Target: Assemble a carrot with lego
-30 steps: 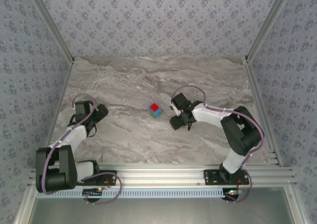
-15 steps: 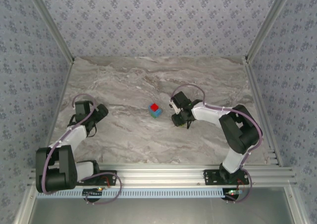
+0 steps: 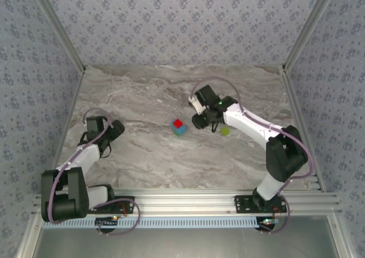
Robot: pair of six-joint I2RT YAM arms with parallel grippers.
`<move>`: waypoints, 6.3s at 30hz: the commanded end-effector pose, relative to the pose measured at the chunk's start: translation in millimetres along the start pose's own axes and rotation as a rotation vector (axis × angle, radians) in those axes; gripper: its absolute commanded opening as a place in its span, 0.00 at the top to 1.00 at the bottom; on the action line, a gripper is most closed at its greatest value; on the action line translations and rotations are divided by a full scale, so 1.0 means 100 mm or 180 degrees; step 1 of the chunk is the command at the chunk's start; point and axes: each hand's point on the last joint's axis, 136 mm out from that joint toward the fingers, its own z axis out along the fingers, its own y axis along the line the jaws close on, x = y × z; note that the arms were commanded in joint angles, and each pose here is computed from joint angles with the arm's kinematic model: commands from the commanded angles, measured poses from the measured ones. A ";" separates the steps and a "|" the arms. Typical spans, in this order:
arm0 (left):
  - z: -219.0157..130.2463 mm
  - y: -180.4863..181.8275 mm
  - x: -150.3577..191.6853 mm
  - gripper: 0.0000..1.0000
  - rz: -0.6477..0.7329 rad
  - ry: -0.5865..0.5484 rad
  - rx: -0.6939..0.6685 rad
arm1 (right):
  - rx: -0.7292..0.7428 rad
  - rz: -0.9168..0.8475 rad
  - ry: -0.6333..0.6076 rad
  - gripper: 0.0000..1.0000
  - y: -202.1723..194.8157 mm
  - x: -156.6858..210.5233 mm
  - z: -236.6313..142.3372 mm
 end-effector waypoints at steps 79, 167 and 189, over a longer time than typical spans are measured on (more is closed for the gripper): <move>-0.01 -0.10 -0.14 0.03 0.0049 -0.0063 0.0090 | -0.0993 -0.1540 0.1271 0.69 0.85 0.43 0.97; 0.00 -0.11 -0.14 0.03 0.0052 -0.0052 0.0097 | -0.1199 -0.2468 0.0610 0.64 1.15 0.25 0.19; 0.00 -0.11 -0.14 0.03 0.0053 -0.0052 0.0101 | -0.0909 -0.2018 -0.0348 0.17 0.88 -0.31 -0.35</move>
